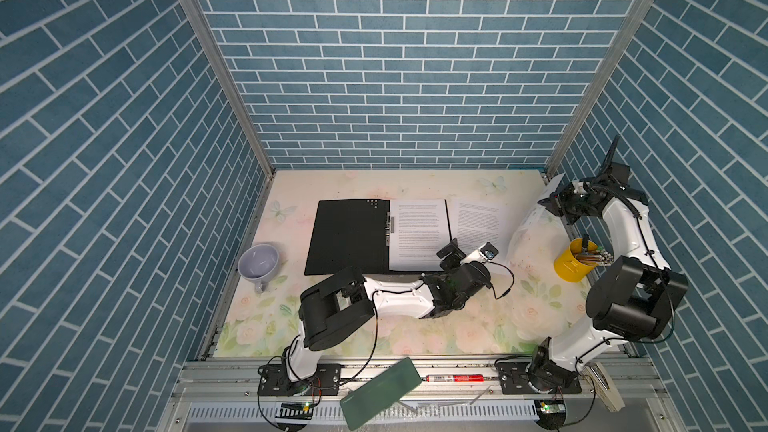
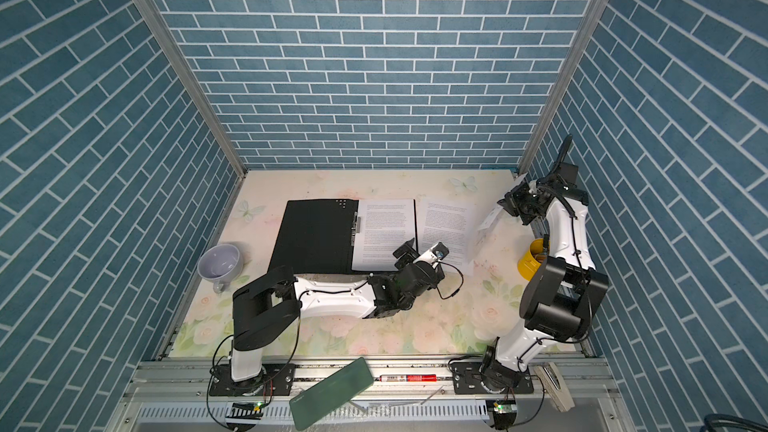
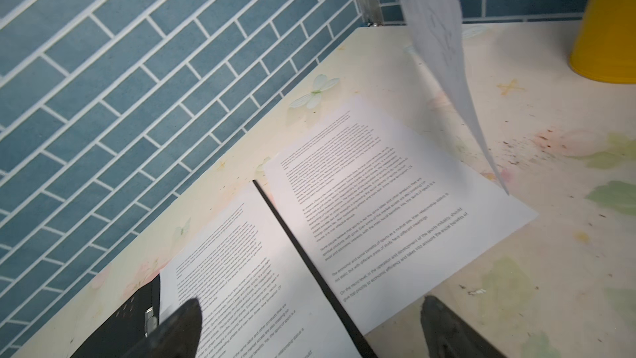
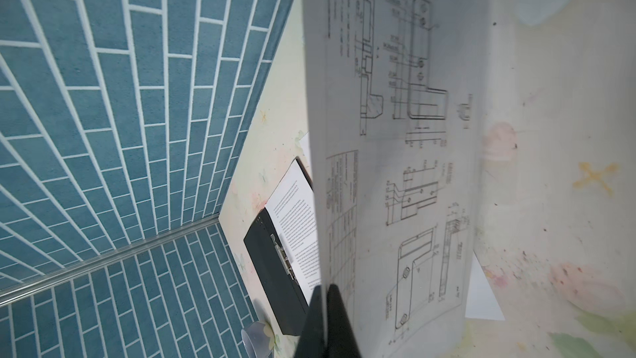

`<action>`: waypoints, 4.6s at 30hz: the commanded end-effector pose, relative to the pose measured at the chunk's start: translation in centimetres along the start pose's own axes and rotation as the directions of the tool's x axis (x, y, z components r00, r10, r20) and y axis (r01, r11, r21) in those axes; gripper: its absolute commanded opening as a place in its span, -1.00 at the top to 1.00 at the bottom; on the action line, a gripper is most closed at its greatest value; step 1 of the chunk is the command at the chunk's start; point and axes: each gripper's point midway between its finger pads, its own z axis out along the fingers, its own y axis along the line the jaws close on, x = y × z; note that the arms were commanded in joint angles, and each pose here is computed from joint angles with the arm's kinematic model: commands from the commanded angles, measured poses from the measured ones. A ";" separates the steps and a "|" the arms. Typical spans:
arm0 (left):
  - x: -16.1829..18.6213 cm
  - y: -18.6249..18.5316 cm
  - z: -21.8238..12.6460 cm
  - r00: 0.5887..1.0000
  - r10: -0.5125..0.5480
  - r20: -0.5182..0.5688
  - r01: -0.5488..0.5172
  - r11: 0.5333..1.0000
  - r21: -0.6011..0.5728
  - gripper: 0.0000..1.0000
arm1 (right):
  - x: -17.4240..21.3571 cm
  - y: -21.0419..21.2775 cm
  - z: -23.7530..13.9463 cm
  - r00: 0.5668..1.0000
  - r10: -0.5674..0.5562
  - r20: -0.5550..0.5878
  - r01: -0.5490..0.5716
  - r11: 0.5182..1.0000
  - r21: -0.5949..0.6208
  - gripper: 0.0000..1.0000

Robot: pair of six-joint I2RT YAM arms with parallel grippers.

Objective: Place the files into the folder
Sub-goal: 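Carry the drawing sheet with both grippers over the open folder, then lower the drawing sheet onto the folder beside the clip with both grippers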

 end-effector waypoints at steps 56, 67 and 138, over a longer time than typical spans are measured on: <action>15.8 20.9 -5.0 0.631 -0.742 -0.225 0.609 0.654 -0.449 -0.99 | 19.2 1.3 20.4 0.824 -0.370 -0.429 0.347 0.928 -0.134 1.00; 15.7 20.6 -4.9 0.620 -0.756 -0.208 0.644 0.643 -0.415 -0.99 | 21.3 2.4 21.5 0.776 -0.425 -0.465 0.365 0.905 -0.219 1.00; 16.7 19.0 -3.9 0.586 -0.772 -0.245 0.671 0.632 -0.389 -0.99 | 21.4 0.5 21.0 0.770 -0.438 -0.465 0.444 0.890 -0.104 0.15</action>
